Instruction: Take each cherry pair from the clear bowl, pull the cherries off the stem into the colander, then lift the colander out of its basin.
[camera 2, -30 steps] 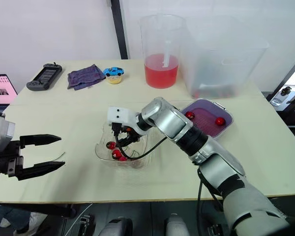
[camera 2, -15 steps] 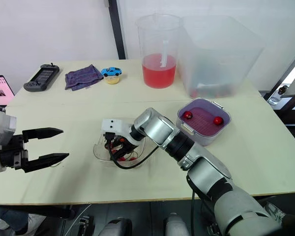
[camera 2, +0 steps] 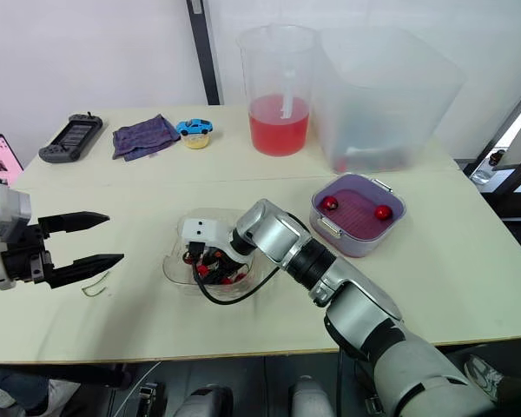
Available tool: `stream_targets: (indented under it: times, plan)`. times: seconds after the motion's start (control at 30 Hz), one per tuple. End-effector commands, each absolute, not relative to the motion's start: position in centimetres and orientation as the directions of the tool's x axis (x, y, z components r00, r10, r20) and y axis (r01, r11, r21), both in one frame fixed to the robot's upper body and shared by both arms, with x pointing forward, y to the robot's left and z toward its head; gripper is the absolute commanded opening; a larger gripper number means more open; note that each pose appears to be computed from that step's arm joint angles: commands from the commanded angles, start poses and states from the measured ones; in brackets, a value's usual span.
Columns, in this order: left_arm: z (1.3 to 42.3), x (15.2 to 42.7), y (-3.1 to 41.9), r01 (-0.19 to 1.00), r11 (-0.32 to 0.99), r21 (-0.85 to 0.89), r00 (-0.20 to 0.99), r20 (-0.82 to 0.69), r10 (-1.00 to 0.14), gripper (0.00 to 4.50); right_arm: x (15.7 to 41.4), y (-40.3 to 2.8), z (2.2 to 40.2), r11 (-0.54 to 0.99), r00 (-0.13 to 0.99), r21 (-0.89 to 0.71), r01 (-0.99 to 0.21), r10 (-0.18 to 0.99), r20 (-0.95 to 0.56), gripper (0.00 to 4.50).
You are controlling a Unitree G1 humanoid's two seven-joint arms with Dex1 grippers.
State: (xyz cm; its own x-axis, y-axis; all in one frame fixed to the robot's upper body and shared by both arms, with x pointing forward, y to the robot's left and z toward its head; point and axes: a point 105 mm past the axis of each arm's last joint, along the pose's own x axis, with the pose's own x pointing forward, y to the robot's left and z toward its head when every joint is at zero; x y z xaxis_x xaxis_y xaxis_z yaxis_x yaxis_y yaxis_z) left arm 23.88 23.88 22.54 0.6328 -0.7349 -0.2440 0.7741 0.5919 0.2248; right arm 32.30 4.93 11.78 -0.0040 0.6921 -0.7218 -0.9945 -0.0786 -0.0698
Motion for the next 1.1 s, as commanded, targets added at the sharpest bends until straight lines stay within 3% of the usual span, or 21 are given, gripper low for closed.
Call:
stream_targets:
  times: [0.03,0.1,0.33,0.53,0.63,0.73,0.87,1.1]
  plan:
    - [23.1,24.0,23.8,0.766,0.589,0.256,0.641,-0.231,-0.732,4.50,32.3,5.8,13.7,-0.103,0.015,-0.131,-0.986,0.726,-0.688,1.01]
    - [23.1,24.1,23.8,0.765,0.591,0.255,0.642,-0.231,-0.731,4.50,32.5,5.7,14.3,-0.111,0.029,-0.160,-0.981,0.729,-0.684,0.63]
    - [23.0,24.4,23.7,0.771,0.588,0.246,0.635,-0.227,-0.738,4.50,32.0,4.8,17.9,-0.243,0.066,-0.376,-0.894,0.759,-0.648,0.63]
    - [23.6,25.2,23.2,0.778,0.590,0.217,0.625,-0.170,-0.762,4.50,31.6,2.5,19.5,-0.476,0.154,-0.662,-0.579,0.733,-0.662,0.63]
    - [24.4,25.6,22.7,0.789,0.588,0.179,0.610,-0.116,-0.784,4.50,31.7,2.1,20.2,-0.545,0.209,-0.758,-0.358,0.744,-0.634,0.63]
    - [24.8,26.1,22.3,0.798,0.581,0.156,0.597,-0.083,-0.798,4.50,31.5,2.2,20.8,-0.562,0.194,-0.794,-0.232,0.773,-0.604,0.63]
    - [24.7,26.6,22.0,0.808,0.571,0.149,0.585,-0.080,-0.807,4.50,31.2,2.1,19.6,-0.627,0.133,-0.757,-0.186,0.747,-0.651,0.63]
    - [24.3,27.0,21.5,0.817,0.559,0.142,0.571,-0.074,-0.817,4.50,32.0,2.3,17.9,-0.721,0.062,-0.661,-0.209,0.665,-0.745,0.63]
